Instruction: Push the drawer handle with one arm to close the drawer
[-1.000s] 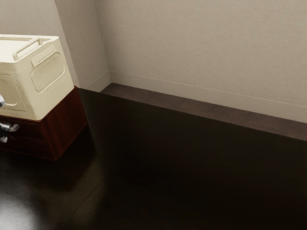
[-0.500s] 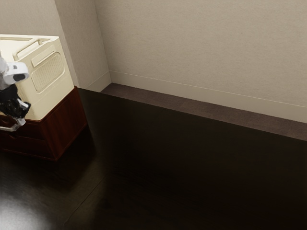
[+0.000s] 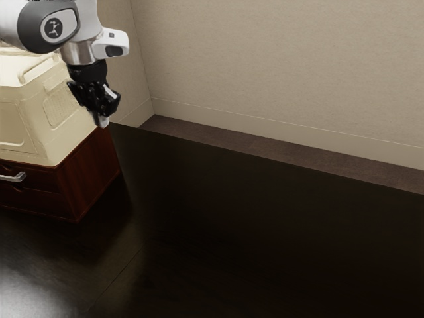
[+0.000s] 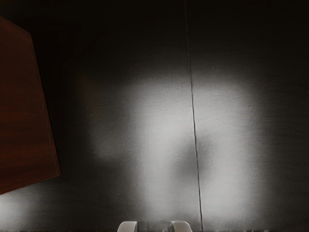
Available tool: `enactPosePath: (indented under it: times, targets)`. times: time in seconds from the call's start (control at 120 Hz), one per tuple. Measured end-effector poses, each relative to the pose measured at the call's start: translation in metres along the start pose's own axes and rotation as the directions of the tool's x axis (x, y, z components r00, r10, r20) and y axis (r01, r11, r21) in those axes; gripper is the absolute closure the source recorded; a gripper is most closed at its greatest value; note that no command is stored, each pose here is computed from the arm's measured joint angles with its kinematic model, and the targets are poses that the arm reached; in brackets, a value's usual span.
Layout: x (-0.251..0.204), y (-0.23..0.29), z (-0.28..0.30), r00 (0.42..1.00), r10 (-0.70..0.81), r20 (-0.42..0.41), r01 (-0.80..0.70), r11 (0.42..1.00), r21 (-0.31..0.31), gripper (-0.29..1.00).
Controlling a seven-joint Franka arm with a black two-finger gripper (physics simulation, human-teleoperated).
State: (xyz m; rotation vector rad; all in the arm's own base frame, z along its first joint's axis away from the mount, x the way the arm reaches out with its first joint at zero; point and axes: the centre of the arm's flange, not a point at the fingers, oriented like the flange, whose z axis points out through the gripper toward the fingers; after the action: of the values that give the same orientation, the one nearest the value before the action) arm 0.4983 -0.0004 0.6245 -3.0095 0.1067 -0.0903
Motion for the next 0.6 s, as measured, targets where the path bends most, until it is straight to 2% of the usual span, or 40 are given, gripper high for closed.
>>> enactPosePath:
  times: [0.142, 0.25, 0.4, 0.6]
  targets:
    - [0.009, 0.018, 0.008, 0.999, 0.028, 0.031, -0.029, 0.999, 0.037, 0.4]
    - [0.009, 0.029, 0.007, 0.998, 0.043, 0.036, -0.045, 0.997, 0.056, 0.24]
    - [0.009, 0.03, 0.009, 0.999, 0.032, 0.037, -0.034, 0.998, 0.06, 0.12]
    - [0.01, 0.032, 0.011, 0.999, 0.018, 0.031, -0.02, 0.998, 0.064, 0.05]
